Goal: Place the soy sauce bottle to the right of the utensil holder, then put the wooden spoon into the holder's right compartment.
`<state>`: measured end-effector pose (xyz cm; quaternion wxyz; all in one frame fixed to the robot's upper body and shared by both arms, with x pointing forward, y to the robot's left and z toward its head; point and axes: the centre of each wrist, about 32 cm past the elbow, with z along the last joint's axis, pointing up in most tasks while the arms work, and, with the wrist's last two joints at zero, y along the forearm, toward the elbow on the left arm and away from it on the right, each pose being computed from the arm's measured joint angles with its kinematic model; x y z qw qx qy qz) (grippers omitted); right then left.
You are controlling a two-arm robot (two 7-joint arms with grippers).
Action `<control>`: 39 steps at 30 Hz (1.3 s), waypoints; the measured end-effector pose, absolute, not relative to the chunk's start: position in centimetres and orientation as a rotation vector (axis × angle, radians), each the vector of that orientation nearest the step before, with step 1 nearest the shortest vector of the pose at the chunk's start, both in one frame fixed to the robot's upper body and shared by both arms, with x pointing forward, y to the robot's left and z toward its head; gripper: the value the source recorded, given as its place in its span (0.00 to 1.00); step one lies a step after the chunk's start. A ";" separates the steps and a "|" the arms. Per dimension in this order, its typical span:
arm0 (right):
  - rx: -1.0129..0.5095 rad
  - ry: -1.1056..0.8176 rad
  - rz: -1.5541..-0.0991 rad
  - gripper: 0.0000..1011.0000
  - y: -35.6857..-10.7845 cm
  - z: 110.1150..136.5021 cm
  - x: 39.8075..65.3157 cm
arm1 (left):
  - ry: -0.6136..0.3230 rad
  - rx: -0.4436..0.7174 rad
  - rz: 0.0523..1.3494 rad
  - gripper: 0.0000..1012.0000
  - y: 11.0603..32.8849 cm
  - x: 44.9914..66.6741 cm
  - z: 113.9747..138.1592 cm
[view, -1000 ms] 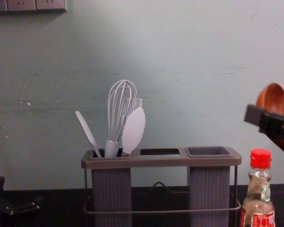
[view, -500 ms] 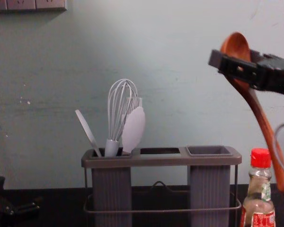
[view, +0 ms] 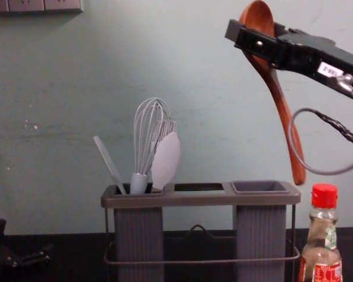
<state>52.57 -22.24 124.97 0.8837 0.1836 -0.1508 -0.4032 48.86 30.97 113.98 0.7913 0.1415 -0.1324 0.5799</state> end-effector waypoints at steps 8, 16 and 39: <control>0.405 -0.330 -0.827 0.83 -21.5 125.2 55.0 | -0.285 0.304 1.248 1.00 31.0 48.9 114.0; 0.444 -0.319 -0.831 0.83 -20.6 124.7 56.7 | -0.285 0.304 1.248 1.00 31.0 48.9 114.0; 0.525 -0.268 -0.872 0.83 -18.5 120.5 58.5 | -0.285 0.304 1.248 1.00 31.0 48.9 114.0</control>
